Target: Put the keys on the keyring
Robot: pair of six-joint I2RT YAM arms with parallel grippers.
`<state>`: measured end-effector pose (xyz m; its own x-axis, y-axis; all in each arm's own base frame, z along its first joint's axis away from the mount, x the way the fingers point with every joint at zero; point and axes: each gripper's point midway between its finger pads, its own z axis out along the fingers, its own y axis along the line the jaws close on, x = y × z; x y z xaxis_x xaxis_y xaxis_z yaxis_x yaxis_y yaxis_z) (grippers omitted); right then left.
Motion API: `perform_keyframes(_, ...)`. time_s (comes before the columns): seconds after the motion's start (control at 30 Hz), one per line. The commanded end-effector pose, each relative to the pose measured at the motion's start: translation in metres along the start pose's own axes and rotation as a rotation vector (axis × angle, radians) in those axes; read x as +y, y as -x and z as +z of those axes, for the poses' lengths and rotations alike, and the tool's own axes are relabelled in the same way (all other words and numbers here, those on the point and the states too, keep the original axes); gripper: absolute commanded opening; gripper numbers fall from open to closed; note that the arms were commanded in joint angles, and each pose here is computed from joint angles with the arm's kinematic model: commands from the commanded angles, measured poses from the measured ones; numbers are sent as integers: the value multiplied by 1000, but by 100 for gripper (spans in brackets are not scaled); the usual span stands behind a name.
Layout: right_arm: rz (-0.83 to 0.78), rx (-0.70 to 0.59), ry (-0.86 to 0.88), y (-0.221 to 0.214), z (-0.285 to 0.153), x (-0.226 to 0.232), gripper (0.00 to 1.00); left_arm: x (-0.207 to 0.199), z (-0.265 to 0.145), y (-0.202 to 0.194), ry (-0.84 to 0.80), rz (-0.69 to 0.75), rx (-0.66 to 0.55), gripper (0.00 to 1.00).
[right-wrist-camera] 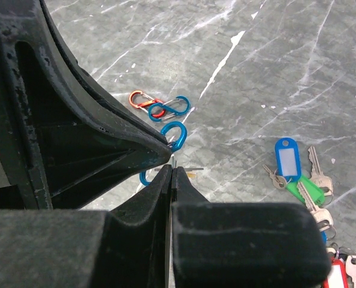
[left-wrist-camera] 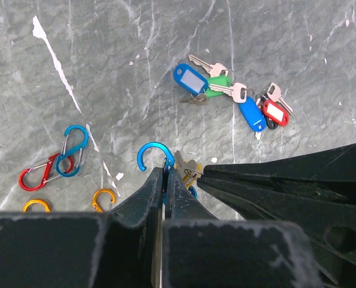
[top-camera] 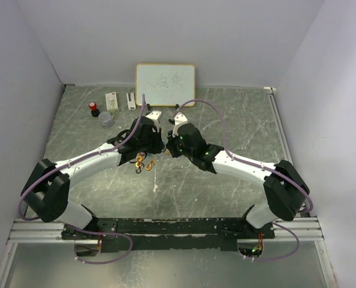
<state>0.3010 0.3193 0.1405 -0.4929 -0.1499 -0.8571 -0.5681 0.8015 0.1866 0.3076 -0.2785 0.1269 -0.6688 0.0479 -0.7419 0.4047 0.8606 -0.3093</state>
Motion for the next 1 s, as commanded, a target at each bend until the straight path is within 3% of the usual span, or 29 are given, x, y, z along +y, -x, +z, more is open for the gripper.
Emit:
perform_keyframes(0.0, -22, -49, 19, 14, -5, 7, 0, -14, -1, 20, -40, 22, -56, 7)
perform_keyframes(0.97, -73, -33, 58, 8, -10, 23, 0, -2, -14, 29, 28, 5, -106, 7)
